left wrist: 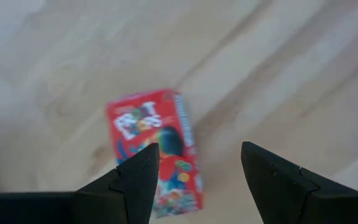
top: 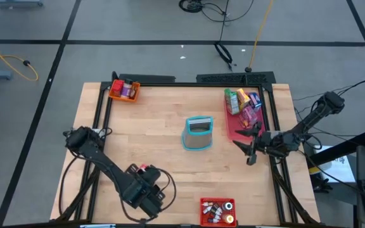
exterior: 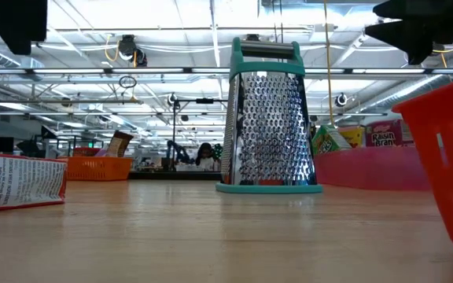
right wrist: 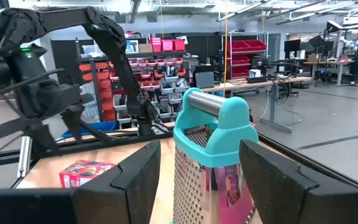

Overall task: Pick & Place Kitchen Items
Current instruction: Put the red cereal box into the pink bin

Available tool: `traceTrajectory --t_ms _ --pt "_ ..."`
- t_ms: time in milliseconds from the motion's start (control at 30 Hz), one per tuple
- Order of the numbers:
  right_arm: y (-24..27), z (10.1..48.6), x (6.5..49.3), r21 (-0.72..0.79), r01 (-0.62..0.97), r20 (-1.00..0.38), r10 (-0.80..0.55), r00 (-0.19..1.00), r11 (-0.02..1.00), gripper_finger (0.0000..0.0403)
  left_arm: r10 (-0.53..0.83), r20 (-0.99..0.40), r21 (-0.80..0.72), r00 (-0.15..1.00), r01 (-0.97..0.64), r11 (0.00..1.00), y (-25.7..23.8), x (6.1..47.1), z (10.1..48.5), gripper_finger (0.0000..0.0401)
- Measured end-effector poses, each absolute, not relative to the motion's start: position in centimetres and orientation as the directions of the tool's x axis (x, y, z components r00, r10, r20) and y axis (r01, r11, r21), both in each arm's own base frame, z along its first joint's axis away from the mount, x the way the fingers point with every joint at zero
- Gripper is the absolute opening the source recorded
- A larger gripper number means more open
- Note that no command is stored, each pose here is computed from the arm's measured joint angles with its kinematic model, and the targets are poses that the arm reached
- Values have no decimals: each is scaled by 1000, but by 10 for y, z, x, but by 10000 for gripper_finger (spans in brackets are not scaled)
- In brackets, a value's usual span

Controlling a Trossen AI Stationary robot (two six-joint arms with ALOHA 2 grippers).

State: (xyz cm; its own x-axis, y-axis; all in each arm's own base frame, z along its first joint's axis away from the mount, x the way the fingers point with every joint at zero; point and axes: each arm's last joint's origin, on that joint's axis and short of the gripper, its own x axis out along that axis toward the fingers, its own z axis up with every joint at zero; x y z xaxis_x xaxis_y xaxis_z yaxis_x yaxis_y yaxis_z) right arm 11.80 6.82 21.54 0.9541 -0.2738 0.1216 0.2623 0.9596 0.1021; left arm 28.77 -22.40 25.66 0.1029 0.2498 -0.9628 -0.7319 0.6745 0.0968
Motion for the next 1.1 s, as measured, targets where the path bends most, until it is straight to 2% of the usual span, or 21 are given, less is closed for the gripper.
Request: traceTrajectory --t_ms 300,733,967,1100 --pt "69 215 118 102 259 122 -270 955 961 210 251 -966 126 54 -753 645 -218 288 257 237" --pt "69 215 118 105 257 122 -269 955 961 210 283 -958 141 55 -767 626 -217 287 251 322" --pt "69 215 118 104 257 121 -268 956 961 210 297 -952 248 -78 -766 593 -210 275 223 343" --pt "69 215 118 105 256 121 -268 956 961 210 278 -956 251 -100 -768 590 -209 273 209 344"
